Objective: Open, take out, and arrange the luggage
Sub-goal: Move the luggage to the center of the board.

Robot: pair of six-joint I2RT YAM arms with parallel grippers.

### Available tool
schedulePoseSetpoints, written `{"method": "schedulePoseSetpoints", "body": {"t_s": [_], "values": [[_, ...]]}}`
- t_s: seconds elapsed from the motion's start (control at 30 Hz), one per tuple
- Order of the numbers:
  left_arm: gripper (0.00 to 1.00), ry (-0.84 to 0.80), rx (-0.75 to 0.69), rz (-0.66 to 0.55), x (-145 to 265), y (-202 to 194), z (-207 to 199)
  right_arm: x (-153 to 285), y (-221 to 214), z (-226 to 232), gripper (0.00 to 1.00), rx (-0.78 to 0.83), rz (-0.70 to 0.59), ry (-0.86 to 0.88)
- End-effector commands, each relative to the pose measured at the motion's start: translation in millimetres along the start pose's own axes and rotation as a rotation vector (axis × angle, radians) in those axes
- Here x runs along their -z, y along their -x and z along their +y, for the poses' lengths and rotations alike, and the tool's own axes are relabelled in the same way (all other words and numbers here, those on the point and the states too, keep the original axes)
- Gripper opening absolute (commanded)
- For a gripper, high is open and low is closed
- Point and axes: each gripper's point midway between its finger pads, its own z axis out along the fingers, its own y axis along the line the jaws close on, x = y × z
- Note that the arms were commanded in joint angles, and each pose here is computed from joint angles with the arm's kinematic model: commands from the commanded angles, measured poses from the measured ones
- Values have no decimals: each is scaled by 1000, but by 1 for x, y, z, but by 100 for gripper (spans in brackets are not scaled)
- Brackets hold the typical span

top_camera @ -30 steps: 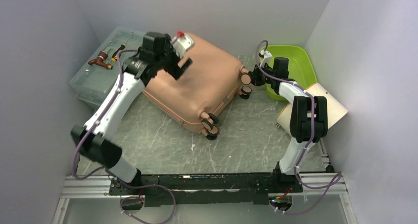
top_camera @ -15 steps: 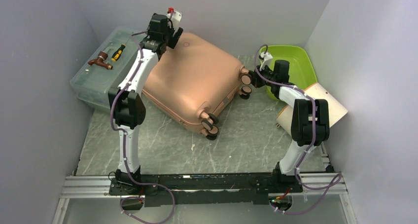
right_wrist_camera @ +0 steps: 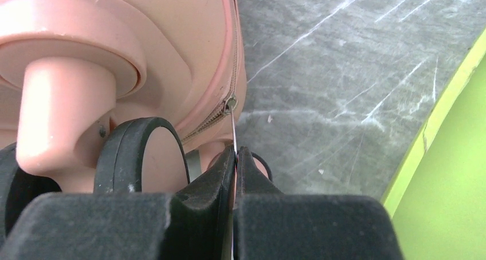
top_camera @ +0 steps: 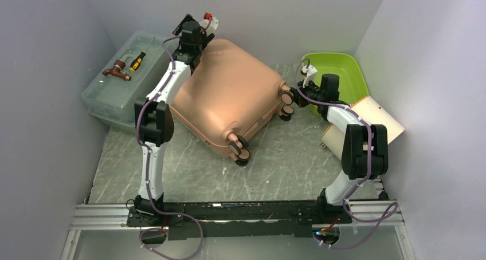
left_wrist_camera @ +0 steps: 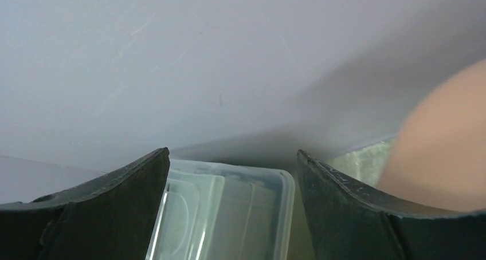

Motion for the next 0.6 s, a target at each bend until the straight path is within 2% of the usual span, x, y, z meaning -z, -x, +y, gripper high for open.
{"method": "schedulePoseSetpoints", "body": {"t_s": [0.0, 0.07, 0.2, 0.43, 0.57], "values": [[87, -45, -186, 145, -21, -58, -50, 38, 54, -16, 0, 191, -131, -104], [87, -15, -233, 161, -25, -64, -54, 41, 53, -14, 0, 196, -125, -103], [82, -99, -238, 164, -19, -70, -78, 45, 49, -9, 0, 195, -118, -96], [74, -468, -217, -5, 42, -37, -153, 63, 41, 24, 0, 238, -115, 5], [74, -642, -263, -25, 83, -33, -197, 79, 32, 46, 0, 260, -108, 58]]}}
